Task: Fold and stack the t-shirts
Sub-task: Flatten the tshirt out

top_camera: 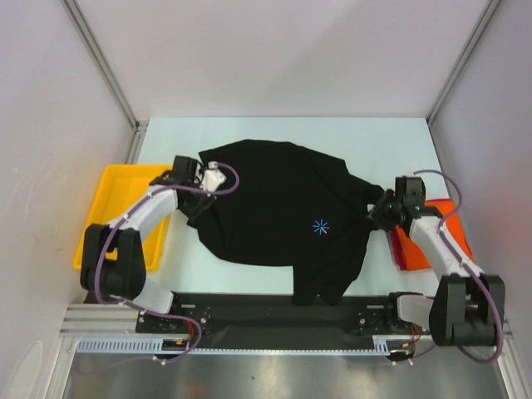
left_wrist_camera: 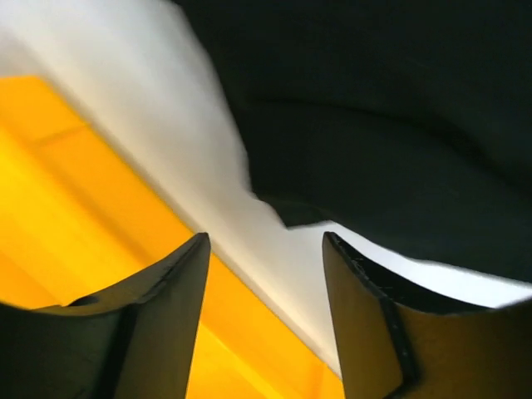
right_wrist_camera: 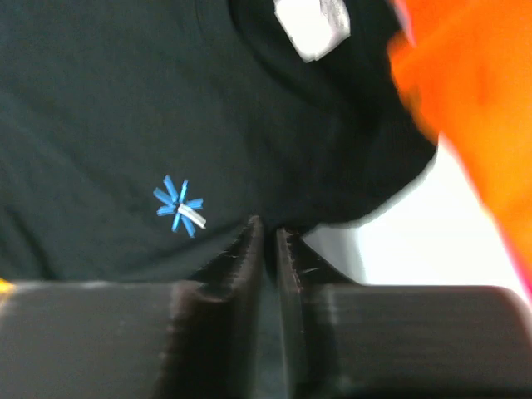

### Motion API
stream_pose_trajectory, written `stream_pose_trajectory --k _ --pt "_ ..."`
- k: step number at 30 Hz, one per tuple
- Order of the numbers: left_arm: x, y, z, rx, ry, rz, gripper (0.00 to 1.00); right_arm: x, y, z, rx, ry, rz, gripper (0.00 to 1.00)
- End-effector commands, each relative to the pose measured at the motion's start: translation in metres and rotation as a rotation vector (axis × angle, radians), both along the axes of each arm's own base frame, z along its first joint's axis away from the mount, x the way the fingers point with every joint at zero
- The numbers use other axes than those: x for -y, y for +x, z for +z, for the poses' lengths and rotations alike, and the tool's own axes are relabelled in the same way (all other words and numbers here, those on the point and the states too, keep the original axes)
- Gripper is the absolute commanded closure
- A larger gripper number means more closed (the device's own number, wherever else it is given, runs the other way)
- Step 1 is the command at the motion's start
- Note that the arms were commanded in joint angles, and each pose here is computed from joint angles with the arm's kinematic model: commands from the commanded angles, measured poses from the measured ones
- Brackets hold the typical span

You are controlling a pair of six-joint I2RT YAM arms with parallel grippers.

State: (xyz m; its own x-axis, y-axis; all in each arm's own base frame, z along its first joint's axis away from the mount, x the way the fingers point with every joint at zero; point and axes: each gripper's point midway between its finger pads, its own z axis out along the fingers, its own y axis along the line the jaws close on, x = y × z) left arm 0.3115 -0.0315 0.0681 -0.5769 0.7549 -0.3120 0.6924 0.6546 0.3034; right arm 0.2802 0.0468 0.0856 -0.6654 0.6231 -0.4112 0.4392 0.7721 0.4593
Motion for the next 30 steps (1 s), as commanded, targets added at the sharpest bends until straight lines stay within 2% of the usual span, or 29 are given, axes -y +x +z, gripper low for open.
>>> stream_pose_trajectory --k 1,2,3,4,5,6,7,11,14,16,17,18,19,20,21,22,26,28,29,30 --pt "-0.004 0.024 0.012 0.031 -0.098 0.172 0.37 0.011 0.050 0.033 0.134 -0.096 0.035 0.60" --pt "-0.002 0.017 0.006 -0.012 -0.104 0.172 0.35 0.018 0.043 0.026 0.064 -0.132 0.030 0.47" --pt "0.003 0.013 -0.002 -0.048 -0.124 0.170 0.32 0.011 0.038 0.025 0.030 -0.166 0.063 0.24" --pt "0.004 0.009 -0.006 -0.069 -0.133 0.177 0.28 0.015 0.030 0.030 -0.012 -0.214 0.077 0.12" --pt "0.004 0.006 -0.010 -0.090 -0.129 0.178 0.27 0.021 0.025 0.033 -0.029 -0.259 0.066 0.09" --pt "0.003 0.003 -0.018 -0.117 -0.119 0.183 0.25 0.020 0.018 0.037 -0.040 -0.270 0.072 0.01" --pt "0.001 0.000 -0.023 -0.134 -0.111 0.188 0.25 0.018 0.001 0.043 -0.060 -0.274 0.082 0.00" --pt "-0.008 0.003 -0.037 -0.163 -0.105 0.237 0.27 -0.002 -0.049 0.038 -0.123 -0.203 0.096 0.03" --pt "-0.003 0.011 -0.039 -0.171 -0.153 0.252 0.32 -0.017 -0.088 0.020 -0.198 -0.141 0.091 0.10" --pt "0.005 0.016 -0.040 -0.178 -0.196 0.239 0.42 -0.028 -0.106 0.007 -0.241 -0.104 0.094 0.19" --pt "0.009 0.014 -0.043 -0.196 -0.214 0.232 0.48 -0.038 -0.115 0.002 -0.255 -0.087 0.124 0.22" --pt "0.014 0.014 -0.043 -0.206 -0.239 0.220 0.54 -0.041 -0.127 -0.013 -0.287 -0.067 0.096 0.30" --pt "0.017 0.012 -0.043 -0.219 -0.252 0.214 0.68 -0.050 -0.128 -0.017 -0.279 -0.031 0.109 0.32" --pt "0.018 0.011 -0.044 -0.225 -0.257 0.206 0.76 -0.055 -0.132 -0.024 -0.290 -0.010 0.114 0.32" --pt "0.020 0.009 -0.043 -0.232 -0.267 0.195 0.95 -0.056 -0.139 -0.037 -0.311 -0.008 0.113 0.31" --pt "0.020 0.006 -0.043 -0.236 -0.266 0.191 1.00 -0.060 -0.132 -0.041 -0.283 0.008 0.120 0.31" --pt "0.013 -0.003 -0.037 -0.215 -0.240 0.174 1.00 -0.065 -0.136 -0.061 -0.330 0.012 0.146 0.29" --pt "0.007 -0.009 -0.030 -0.204 -0.236 0.178 1.00 -0.065 -0.136 -0.072 -0.342 0.004 0.167 0.31" --pt "0.005 -0.011 -0.027 -0.200 -0.240 0.183 1.00 -0.066 -0.133 -0.072 -0.330 0.003 0.169 0.37" --pt "0.000 -0.015 -0.022 -0.191 -0.242 0.192 1.00 -0.067 -0.130 -0.070 -0.313 0.004 0.176 0.60"
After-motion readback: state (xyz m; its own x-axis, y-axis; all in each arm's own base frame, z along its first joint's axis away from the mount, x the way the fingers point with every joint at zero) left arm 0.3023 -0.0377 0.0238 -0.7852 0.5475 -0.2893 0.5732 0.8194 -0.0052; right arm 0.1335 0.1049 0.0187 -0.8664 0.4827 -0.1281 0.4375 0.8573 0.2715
